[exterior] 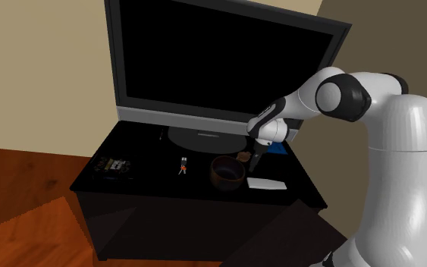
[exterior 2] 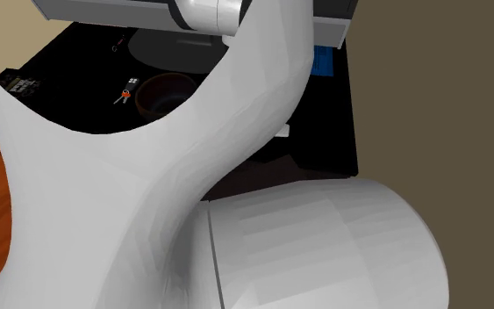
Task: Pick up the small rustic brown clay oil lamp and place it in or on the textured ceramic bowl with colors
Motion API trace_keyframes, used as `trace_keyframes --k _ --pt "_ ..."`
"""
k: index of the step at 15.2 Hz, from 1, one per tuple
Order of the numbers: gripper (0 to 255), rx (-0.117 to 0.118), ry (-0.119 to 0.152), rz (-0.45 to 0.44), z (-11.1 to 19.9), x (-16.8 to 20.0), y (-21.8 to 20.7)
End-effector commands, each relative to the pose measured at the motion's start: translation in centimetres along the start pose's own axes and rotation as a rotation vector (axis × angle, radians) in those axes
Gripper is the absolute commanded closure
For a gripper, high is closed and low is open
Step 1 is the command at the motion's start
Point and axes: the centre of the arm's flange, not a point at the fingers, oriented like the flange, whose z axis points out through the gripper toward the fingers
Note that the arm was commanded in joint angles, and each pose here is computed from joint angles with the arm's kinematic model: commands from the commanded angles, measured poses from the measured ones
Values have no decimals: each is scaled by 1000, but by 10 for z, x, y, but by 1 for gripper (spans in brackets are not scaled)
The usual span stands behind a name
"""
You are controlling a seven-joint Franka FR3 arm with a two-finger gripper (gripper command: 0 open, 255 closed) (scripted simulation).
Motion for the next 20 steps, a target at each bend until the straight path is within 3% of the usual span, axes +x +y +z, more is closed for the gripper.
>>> trace_keyframes --k 1,5,6,15,16,20 --pt "0 0 0 0 1 0 0" --pt "0 0 0 0 1 0 0" --pt "255 0 0 0 1 0 0" --pt "255 0 0 0 1 0 0" --pt "0 0 0 0 1 0 0" --pt "0 -77 32 -272 -11 31 24"
